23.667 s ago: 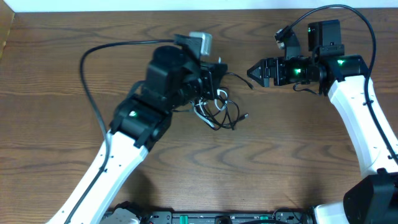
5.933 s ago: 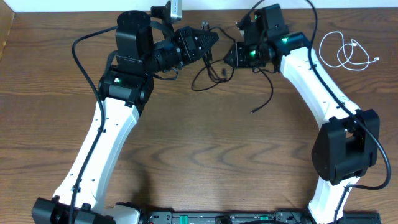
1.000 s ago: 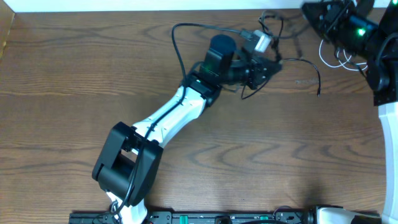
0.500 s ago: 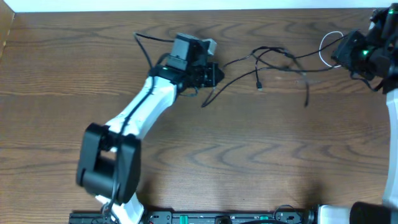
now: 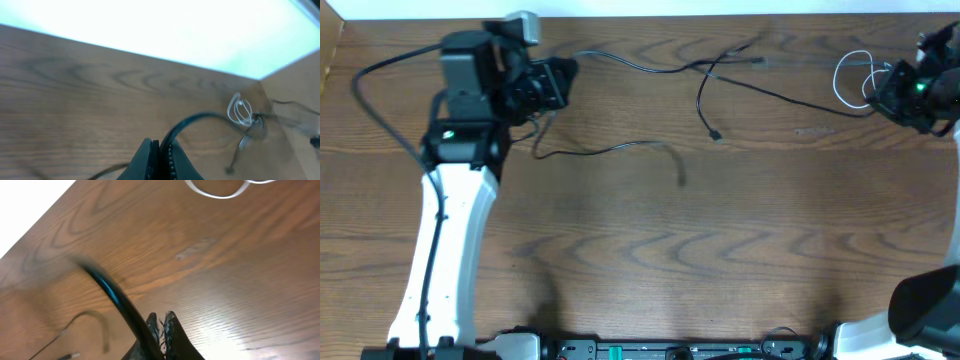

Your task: Untangle cables

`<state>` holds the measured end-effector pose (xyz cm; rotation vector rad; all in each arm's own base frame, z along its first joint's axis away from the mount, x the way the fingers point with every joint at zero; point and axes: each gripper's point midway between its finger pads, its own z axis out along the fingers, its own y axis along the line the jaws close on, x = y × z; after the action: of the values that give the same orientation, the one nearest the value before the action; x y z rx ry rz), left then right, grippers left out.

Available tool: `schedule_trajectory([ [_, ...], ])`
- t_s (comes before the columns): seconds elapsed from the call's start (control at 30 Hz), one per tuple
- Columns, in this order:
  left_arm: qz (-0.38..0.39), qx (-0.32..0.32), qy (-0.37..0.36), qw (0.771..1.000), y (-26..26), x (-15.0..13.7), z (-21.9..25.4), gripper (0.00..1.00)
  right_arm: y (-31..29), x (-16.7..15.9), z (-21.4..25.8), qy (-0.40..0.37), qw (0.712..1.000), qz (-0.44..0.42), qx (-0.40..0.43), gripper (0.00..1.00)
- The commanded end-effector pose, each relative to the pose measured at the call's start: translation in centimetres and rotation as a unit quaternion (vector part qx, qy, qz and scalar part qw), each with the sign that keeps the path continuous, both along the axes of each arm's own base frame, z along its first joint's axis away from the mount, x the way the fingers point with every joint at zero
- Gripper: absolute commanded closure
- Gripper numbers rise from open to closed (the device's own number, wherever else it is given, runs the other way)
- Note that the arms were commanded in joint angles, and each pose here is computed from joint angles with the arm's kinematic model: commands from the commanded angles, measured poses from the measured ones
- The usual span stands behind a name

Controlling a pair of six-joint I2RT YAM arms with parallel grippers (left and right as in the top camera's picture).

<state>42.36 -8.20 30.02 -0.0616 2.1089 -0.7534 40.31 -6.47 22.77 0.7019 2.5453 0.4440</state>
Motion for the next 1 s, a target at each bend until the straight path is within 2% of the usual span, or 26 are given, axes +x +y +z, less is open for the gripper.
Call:
schedule_trajectory([
  [0.0,0.026,0.011,-0.027,0.999,2.0,-0.4,1.9,0.93,-2.3,-0.4,-1.1,0.013,1.000,-0.002,-0.007,0.99],
  [0.27,0.040,0.015,-0.030,0.999,3.4,-0.2,2.0,0.93,-3.7,-1.8,-1.6,0.030,1.000,-0.004,-0.001,0.99],
  [0.43,0.020,0.006,-0.029,0.999,2.5,-0.5,2.0,0.93,-0.2,-1.1,0.7,-0.041,0.993,0.099,0.055,0.99],
  [0.53,0.009,0.005,-0.025,1.000,1.6,-0.7,1.9,0.93,2.1,-1.2,4.5,-0.110,0.982,0.140,0.069,0.99],
  [0.7,-0.010,0.005,-0.023,1.000,0.0,-0.9,1.7,0.93,3.3,-3.0,10.6,-0.200,0.966,0.156,0.046,0.99],
  [0.83,-0.022,0.005,-0.017,1.000,-1.0,-1.1,1.3,0.93,2.9,-5.1,16.2,-0.276,0.953,0.122,0.013,0.99],
  [0.97,-0.032,0.005,-0.010,0.999,-1.9,-1.4,1.1,0.93,0.6,-7.5,20.8,-0.334,0.941,0.041,-0.042,0.99],
])
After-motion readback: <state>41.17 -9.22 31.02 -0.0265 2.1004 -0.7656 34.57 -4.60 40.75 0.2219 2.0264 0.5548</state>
